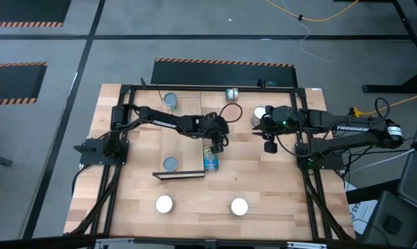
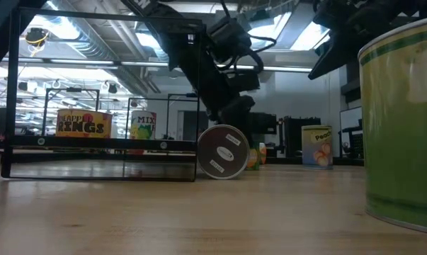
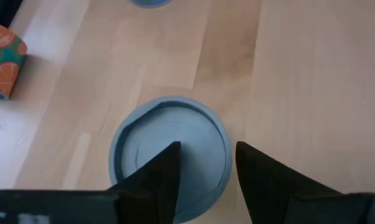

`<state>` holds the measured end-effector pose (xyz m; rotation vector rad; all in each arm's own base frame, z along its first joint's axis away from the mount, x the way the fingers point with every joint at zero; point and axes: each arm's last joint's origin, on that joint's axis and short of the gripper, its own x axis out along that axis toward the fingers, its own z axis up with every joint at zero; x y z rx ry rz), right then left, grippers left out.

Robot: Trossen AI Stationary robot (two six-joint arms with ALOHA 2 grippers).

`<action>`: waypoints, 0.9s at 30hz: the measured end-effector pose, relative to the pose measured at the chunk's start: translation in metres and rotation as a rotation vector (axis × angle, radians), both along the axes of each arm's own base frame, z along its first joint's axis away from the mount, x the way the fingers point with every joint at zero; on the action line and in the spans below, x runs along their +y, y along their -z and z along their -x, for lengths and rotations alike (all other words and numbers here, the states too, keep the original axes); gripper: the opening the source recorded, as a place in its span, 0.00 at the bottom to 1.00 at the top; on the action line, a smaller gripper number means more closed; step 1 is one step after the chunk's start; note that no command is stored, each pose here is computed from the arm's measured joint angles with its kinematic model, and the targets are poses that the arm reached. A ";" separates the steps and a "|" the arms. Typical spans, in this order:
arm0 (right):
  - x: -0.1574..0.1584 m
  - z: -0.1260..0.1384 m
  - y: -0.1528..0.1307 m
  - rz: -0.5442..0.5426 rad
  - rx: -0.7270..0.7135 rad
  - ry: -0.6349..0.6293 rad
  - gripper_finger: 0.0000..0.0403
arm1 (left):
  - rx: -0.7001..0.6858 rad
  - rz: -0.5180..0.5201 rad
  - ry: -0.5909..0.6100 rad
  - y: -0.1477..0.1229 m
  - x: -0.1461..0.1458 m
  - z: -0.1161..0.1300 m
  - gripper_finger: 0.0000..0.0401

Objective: Pick and place cans onto a shelf
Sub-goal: Put the small canned peaches on the shelf

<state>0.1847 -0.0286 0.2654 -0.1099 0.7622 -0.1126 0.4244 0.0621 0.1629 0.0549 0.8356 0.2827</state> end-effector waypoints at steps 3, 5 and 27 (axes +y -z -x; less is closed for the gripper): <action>0.000 0.000 0.000 0.000 0.000 0.000 0.21 | 0.011 0.000 0.000 0.001 0.000 0.001 0.36; 0.000 0.000 0.000 0.000 0.000 0.000 0.21 | 0.019 0.001 0.000 0.001 0.000 0.001 0.36; 0.000 0.000 0.000 0.000 0.000 0.000 0.21 | 0.017 0.042 0.038 0.000 -0.002 0.002 0.02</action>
